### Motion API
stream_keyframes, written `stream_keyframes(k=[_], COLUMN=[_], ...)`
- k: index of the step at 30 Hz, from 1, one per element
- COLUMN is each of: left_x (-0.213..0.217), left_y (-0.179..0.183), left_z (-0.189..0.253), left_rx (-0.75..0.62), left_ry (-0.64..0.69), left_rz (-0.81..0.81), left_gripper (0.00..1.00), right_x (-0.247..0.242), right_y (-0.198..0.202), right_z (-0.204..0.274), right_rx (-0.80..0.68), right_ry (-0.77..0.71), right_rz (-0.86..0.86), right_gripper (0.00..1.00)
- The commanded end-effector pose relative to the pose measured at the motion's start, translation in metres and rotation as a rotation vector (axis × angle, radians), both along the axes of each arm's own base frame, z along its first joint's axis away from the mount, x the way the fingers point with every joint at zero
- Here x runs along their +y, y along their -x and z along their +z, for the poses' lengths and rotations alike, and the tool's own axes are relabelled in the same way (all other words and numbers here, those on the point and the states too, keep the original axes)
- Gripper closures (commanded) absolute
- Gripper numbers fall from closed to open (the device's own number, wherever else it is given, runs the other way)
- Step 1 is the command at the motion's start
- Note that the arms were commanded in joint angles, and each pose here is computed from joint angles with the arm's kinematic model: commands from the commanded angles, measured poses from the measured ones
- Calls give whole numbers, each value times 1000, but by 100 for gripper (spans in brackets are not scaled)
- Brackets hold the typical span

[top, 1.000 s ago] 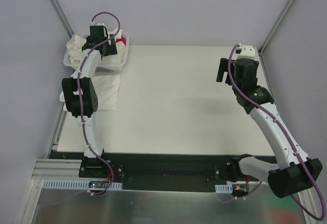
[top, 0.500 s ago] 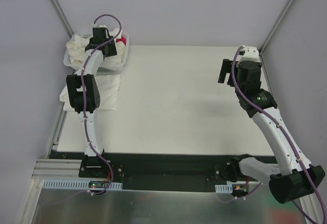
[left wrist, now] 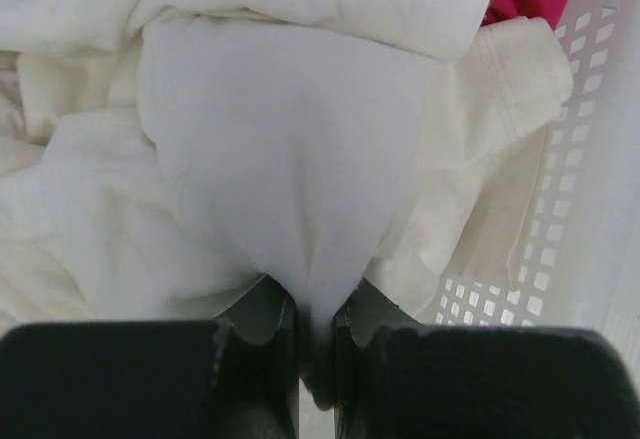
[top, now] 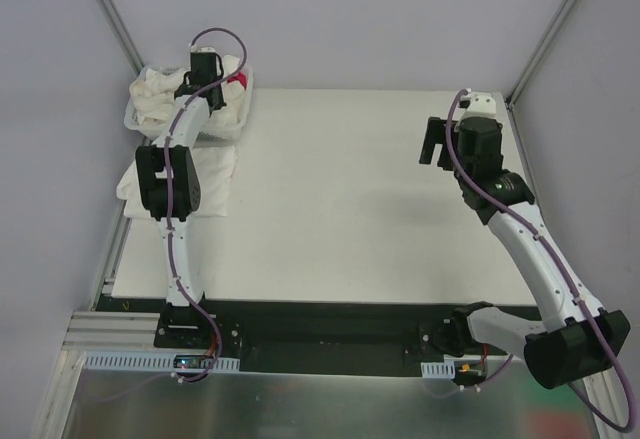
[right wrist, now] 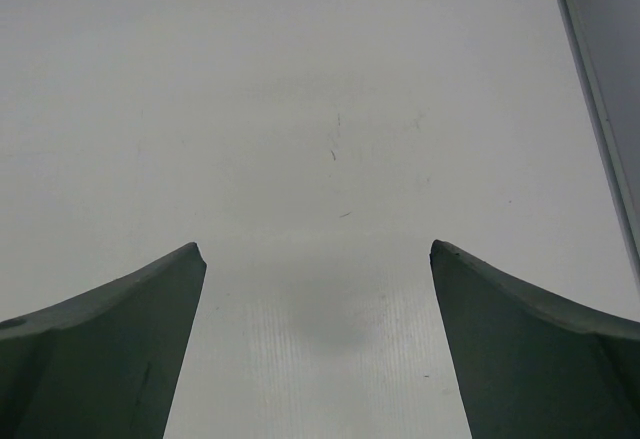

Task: Fold and stack the t-shirts
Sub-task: Grab crumpled tshirt from bin with the left arm

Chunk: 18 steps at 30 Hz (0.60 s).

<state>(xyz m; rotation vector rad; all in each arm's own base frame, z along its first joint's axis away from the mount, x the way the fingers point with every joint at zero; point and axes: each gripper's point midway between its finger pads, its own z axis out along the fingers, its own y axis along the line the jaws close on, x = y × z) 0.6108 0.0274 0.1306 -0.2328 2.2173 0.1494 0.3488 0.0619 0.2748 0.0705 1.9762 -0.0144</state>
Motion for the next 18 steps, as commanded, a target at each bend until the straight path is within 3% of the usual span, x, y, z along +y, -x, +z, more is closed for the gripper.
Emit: stream_keyframes(k=[1, 5, 11, 16, 18], left_x=[-3, -34, -71, -136, -158], left_y=[20, 45, 95, 147, 162], left_z=[113, 184, 305, 399, 413], left_rx=[-161, -267, -506, -705, -728], left_ry=[-148, -244, -209, -186, -228], left_rz=[55, 44, 24, -127, -187], left_gripper=[100, 100, 100, 100, 100], right_x=[11, 19, 30, 35, 37], right_y=[-12, -19, -30, -34, -34], right_z=[0, -15, -48, -60, -61], right_rx=[-14, 21, 108, 138, 137], right_ry=[-58, -77, -83, -95, -107], right_rz=[15, 31, 53, 67, 68], right_gripper=[2, 1, 1, 1, 1])
